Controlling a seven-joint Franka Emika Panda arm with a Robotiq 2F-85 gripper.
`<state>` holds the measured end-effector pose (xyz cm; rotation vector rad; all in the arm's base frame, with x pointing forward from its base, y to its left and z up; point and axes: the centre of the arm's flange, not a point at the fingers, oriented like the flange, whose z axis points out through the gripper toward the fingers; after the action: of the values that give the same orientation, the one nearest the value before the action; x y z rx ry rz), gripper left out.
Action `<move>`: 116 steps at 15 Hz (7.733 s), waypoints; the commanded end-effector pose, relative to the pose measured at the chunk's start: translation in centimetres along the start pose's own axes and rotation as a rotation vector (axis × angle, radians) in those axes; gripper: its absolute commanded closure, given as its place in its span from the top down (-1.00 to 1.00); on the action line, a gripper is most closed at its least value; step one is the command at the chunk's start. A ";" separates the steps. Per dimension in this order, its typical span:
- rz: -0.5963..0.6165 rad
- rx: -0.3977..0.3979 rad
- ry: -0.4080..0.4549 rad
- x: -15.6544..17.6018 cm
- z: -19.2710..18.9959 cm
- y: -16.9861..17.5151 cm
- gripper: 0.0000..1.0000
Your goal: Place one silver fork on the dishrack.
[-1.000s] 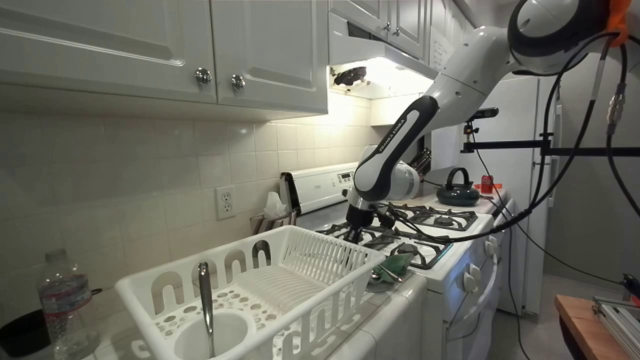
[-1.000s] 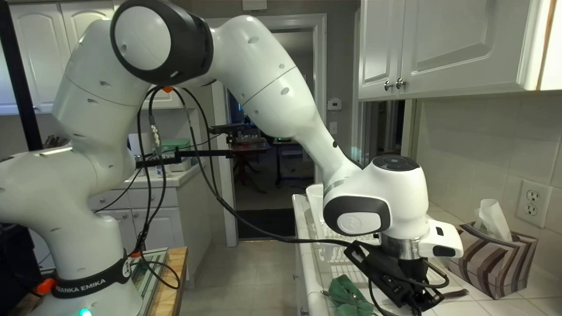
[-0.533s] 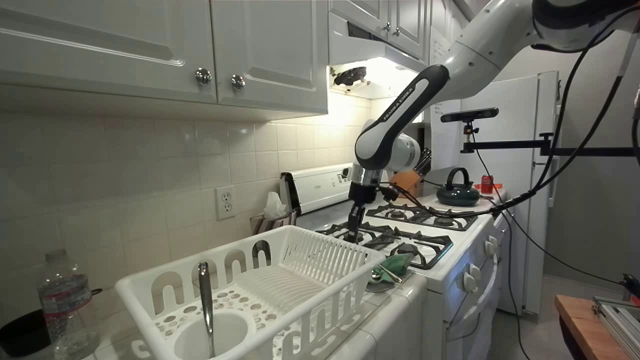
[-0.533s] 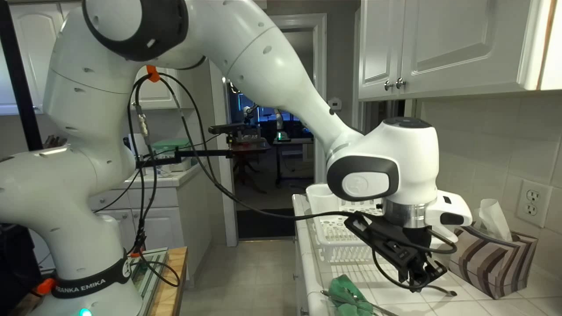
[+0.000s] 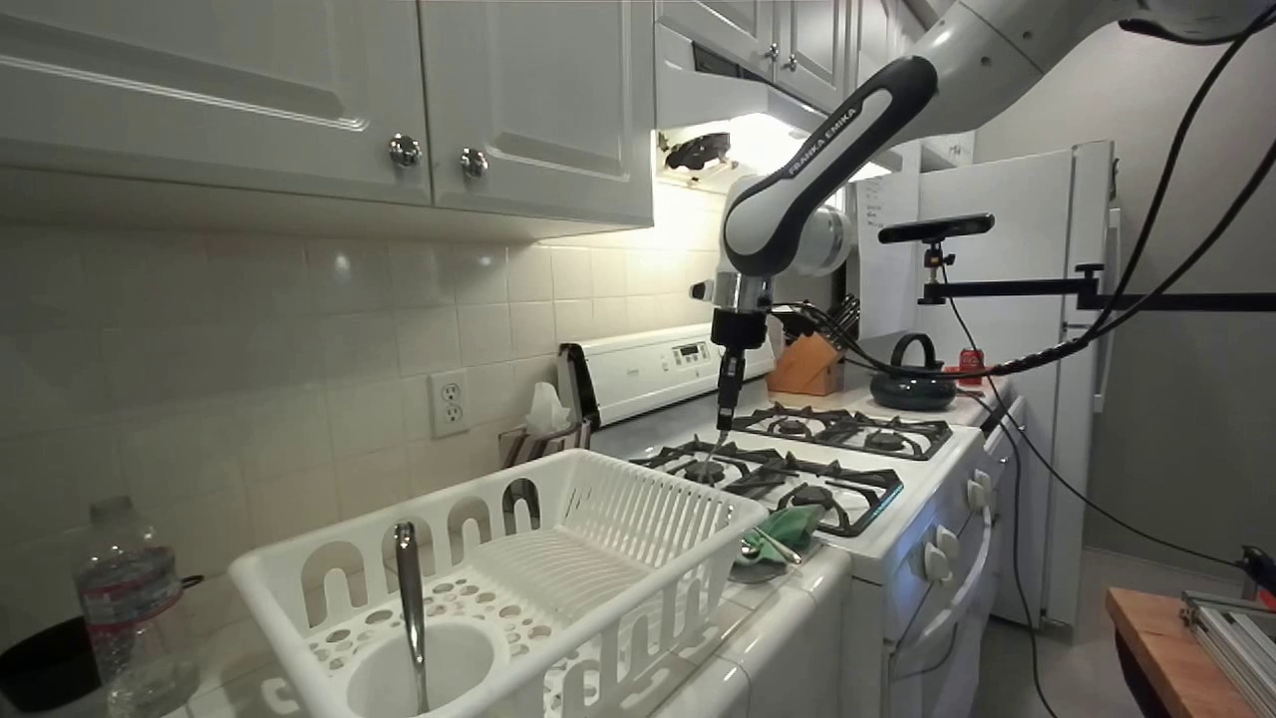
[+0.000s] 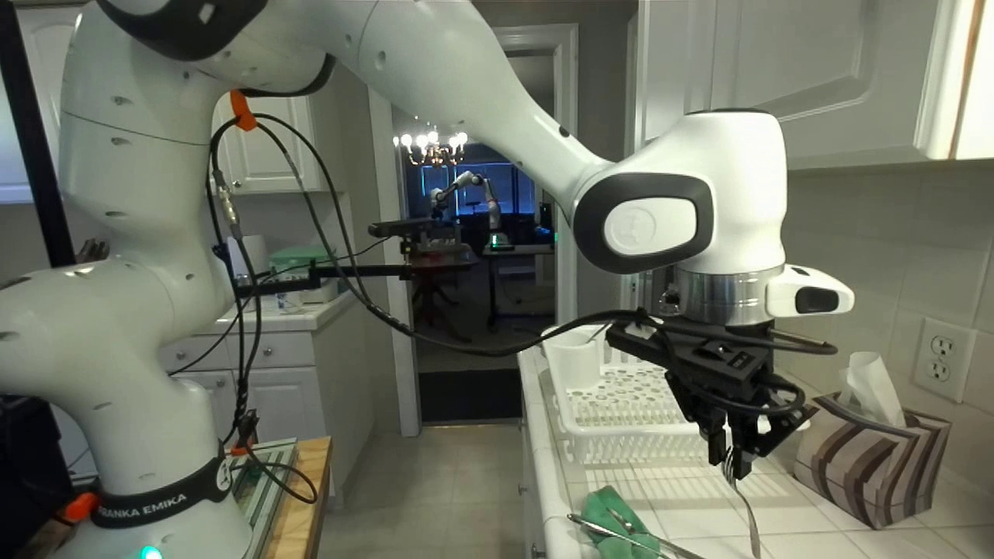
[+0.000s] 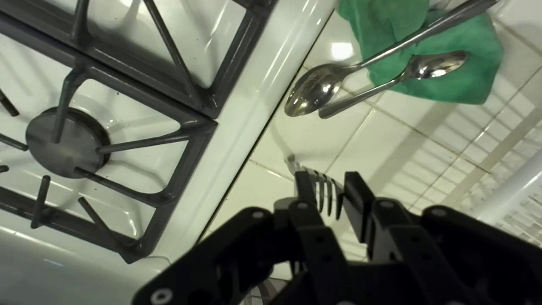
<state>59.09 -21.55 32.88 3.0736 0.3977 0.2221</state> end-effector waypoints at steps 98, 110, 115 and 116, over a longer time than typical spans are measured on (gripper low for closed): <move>0.366 -0.049 0.628 12.9 -7.7 -18.8 -0.92; 0.421 0.032 0.673 17.2 -6.5 -29.9 -0.92; 0.359 0.028 0.746 19.8 -5.5 -35.1 -0.92; 0.346 0.024 0.755 20.3 -5.2 -36.0 -0.92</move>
<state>66.97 15.44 39.58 2.9817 -0.1601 1.3217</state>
